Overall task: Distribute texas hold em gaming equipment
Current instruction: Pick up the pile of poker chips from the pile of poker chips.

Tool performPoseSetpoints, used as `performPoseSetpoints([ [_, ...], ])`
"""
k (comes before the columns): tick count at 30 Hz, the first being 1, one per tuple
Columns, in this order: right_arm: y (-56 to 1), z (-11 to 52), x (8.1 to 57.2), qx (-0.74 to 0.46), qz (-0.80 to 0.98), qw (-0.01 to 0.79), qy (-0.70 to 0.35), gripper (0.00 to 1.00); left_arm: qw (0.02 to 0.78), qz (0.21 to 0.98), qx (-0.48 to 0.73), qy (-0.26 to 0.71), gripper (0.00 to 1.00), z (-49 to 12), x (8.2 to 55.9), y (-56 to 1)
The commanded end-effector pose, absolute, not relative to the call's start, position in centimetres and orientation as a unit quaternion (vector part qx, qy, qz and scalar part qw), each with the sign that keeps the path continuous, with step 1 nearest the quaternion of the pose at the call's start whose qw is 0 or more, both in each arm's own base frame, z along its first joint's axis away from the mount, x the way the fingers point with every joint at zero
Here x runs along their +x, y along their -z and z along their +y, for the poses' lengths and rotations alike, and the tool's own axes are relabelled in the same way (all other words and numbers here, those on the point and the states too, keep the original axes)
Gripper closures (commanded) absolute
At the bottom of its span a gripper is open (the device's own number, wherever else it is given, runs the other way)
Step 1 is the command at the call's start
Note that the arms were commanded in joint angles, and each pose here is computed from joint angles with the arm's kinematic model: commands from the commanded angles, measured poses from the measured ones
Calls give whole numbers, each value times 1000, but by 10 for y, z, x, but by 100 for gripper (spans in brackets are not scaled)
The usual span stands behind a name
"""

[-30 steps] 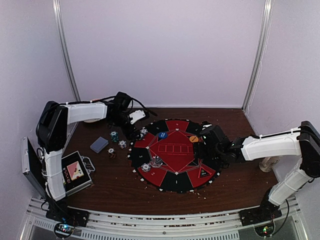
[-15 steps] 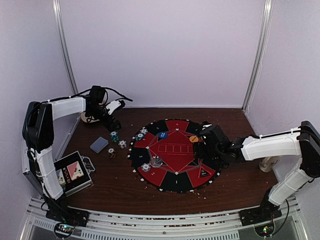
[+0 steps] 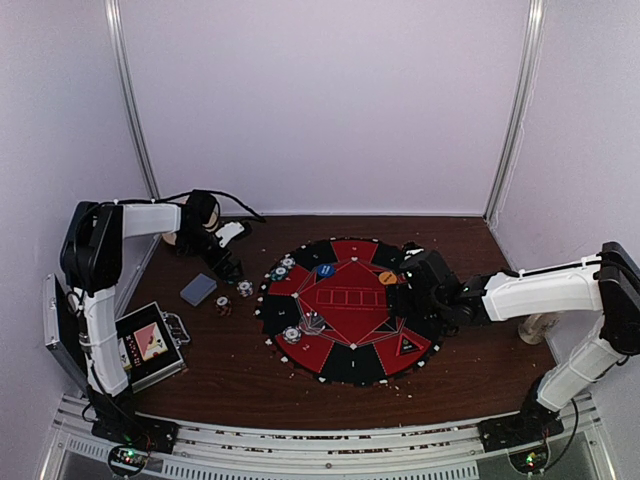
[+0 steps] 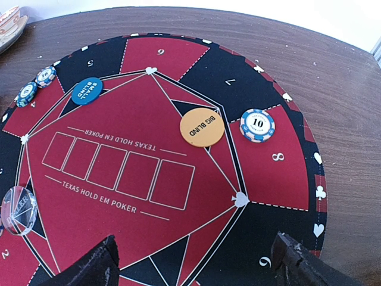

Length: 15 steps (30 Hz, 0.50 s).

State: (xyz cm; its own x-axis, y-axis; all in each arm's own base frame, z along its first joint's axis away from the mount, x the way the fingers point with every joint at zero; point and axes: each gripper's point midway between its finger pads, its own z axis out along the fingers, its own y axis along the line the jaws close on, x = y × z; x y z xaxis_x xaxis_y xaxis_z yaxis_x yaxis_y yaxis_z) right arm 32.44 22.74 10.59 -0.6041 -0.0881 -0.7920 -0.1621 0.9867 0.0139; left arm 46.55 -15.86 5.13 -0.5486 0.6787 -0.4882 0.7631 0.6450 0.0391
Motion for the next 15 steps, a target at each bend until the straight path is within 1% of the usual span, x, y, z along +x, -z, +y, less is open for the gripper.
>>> performPoseSetpoints([
  [1, -119, 231, 328, -66, 888, 452, -48, 10, 256, 872, 409, 83, 6, -154, 481, -62],
  [6, -118, 231, 327, -66, 888, 452, -47, 10, 253, 875, 405, 80, 8, -151, 484, -57],
  [15, -119, 231, 328, -66, 888, 453, -47, 10, 247, 880, 398, 76, 16, -144, 489, -49],
])
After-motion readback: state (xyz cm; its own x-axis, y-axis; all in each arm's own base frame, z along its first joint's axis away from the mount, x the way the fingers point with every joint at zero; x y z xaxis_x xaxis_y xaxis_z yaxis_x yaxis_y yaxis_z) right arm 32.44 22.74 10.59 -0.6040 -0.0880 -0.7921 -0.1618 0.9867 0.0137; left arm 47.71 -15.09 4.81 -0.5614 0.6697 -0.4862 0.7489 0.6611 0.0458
